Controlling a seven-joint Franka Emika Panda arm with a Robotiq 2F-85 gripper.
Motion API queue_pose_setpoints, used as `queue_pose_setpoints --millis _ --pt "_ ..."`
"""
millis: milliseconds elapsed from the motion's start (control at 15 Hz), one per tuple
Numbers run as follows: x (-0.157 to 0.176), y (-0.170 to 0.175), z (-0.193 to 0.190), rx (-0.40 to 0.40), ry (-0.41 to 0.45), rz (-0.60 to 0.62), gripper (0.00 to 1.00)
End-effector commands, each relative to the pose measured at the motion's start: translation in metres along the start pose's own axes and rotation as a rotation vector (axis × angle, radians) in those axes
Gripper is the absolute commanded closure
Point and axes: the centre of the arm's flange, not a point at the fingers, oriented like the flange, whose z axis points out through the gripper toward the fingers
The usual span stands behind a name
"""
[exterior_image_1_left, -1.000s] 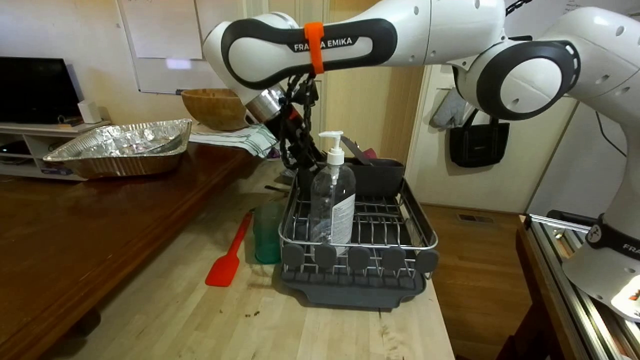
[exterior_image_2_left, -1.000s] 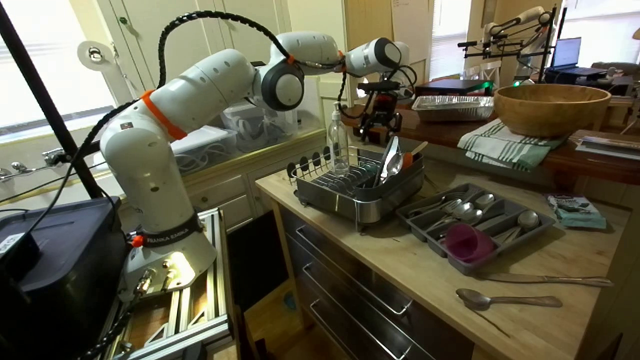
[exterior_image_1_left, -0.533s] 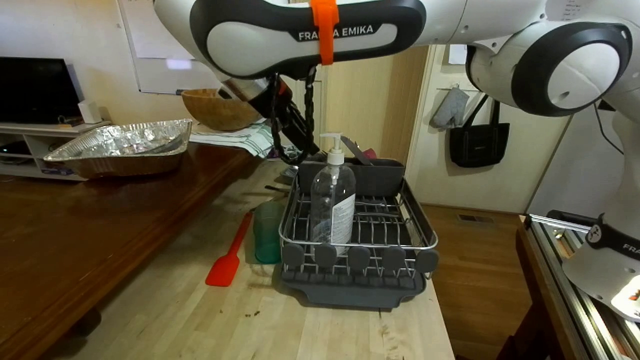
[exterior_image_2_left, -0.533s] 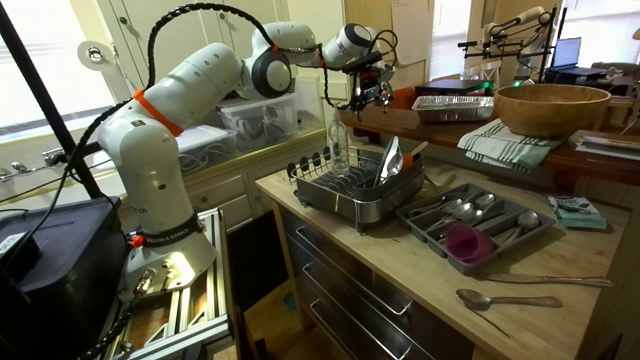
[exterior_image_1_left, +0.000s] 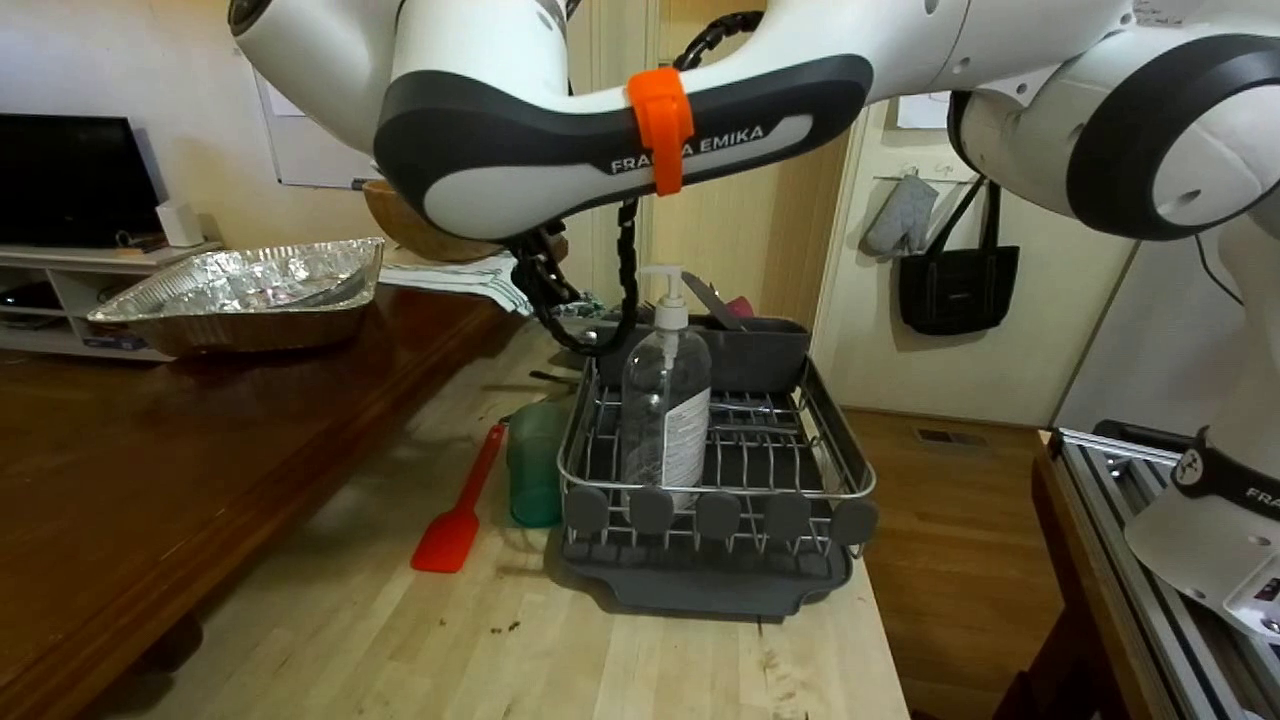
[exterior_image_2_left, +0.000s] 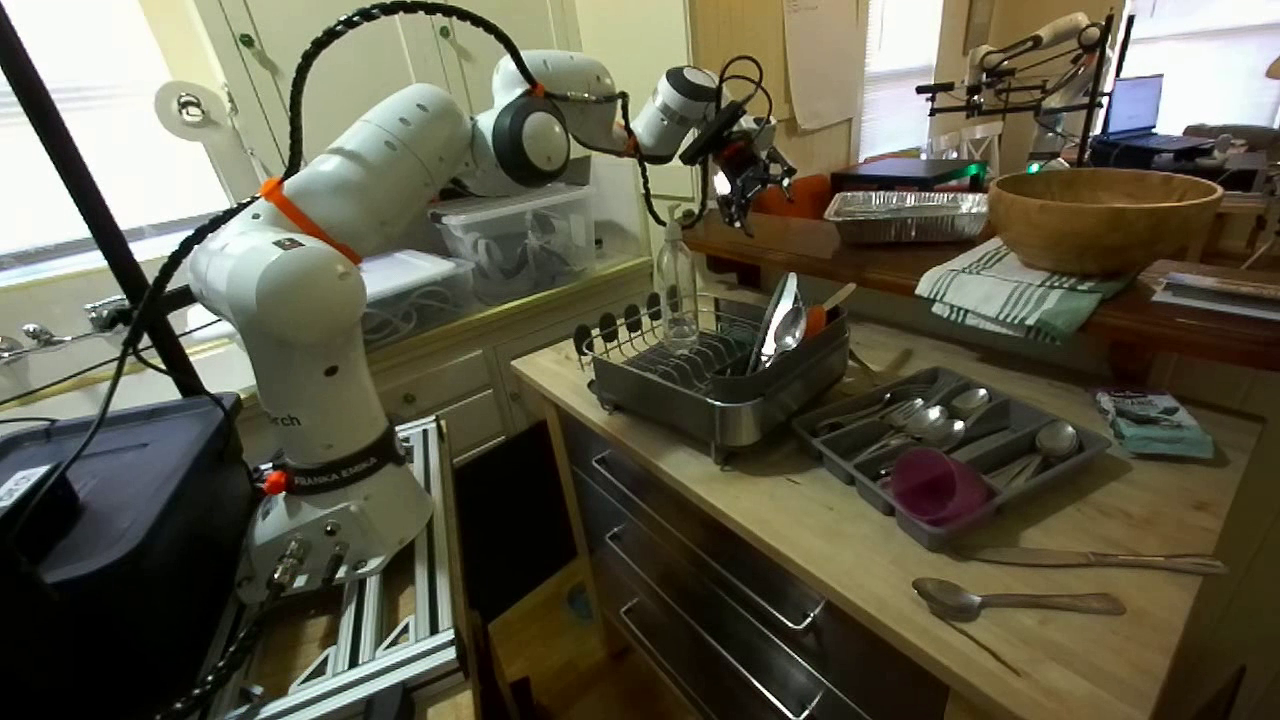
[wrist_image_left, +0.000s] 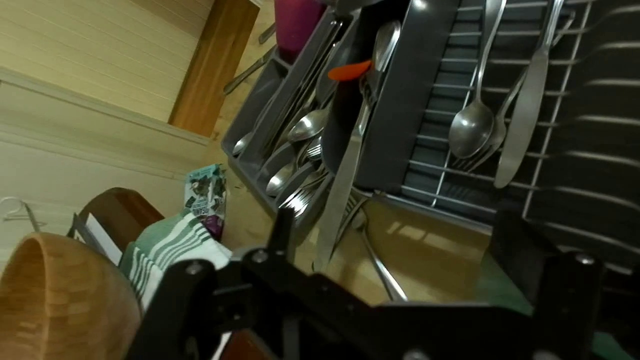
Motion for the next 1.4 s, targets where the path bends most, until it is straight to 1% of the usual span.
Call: queue_pose_setpoints --millis 0,133,200,333,400,467,600,667,800,933,1133,1200,1333 --pt "-0.06 -0.025 0.036 0.029 0.0 0.202 0.0" --pt "-0.063 -0.025 0.041 0.102 -0.031 0.287 0.0" --pt "-0.003 -0.005 0.008 0.039 -0.019 0.216 0.0" --pt "-0.008 -0.006 0.011 0.066 -0.036 0.263 0.0" --pt "0.012 0.001 0.0 0.031 -0.016 0.215 0.0" --pt "0.011 0.006 -0.008 -0.003 0.039 0.199 0.0" --pt "-0.014 0.005 -0.011 -0.086 0.101 0.165 0.0" --pt "-0.03 0.003 -0.011 -0.119 0.149 0.145 0.0" --pt "-0.044 -0.003 -0.014 -0.144 0.218 0.176 0.0" --pt "-0.059 -0.018 -0.015 -0.135 0.245 0.257 0.0" --pt "-0.071 -0.044 -0.016 -0.056 0.184 0.448 0.0" --pt "-0.074 -0.052 -0.015 -0.047 0.172 0.502 0.0" --pt "-0.087 -0.065 -0.014 -0.05 0.118 0.605 0.0"
